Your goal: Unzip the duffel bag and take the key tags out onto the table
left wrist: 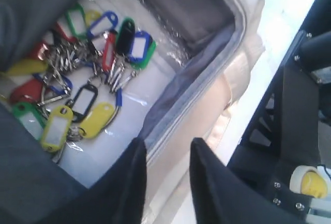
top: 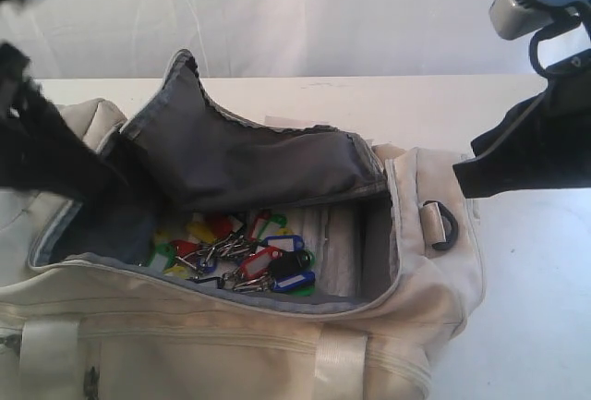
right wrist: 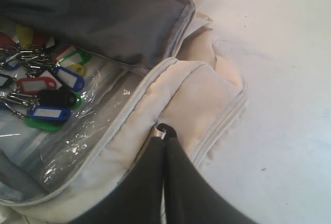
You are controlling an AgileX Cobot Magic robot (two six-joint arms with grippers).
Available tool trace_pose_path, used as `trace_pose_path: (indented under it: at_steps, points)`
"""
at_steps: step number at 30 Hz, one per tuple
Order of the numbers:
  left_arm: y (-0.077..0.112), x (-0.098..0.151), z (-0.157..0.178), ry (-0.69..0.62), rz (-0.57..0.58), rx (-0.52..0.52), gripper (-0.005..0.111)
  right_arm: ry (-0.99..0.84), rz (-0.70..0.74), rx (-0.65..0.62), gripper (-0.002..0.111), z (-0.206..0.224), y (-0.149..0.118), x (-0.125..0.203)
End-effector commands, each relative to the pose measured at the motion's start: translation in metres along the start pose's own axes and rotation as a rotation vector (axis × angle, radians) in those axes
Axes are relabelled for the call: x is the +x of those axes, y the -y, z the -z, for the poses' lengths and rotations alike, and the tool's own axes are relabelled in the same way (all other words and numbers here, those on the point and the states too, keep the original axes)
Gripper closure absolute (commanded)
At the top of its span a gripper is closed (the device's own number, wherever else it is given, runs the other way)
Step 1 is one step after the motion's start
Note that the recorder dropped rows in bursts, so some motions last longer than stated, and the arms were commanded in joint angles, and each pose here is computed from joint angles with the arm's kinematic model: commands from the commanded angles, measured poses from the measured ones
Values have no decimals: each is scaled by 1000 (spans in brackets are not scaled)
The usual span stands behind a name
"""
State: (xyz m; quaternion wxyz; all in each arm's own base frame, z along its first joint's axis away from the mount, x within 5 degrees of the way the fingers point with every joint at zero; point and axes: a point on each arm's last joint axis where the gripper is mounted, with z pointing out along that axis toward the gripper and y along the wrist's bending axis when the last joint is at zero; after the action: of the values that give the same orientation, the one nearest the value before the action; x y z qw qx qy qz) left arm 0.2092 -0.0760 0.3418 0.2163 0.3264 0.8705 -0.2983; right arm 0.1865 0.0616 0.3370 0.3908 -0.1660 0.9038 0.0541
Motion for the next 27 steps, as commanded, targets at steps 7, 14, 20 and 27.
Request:
trace_pose_path:
  at_steps: [7, 14, 20, 27]
  points:
    - [-10, 67, -73, -100, 1, 21, 101, 20, -3, 9, 108, 1, 2, -1]
    - [4, 80, -81, -182, 4, 128, 102, 30, 10, 3, 108, -2, 2, 2]
    - [17, 68, -72, -161, -33, 250, 102, 31, 44, -294, 108, -14, -28, -6]
    - [29, 37, -43, -66, -144, 209, 102, -178, 103, -398, 108, -79, -57, -37]
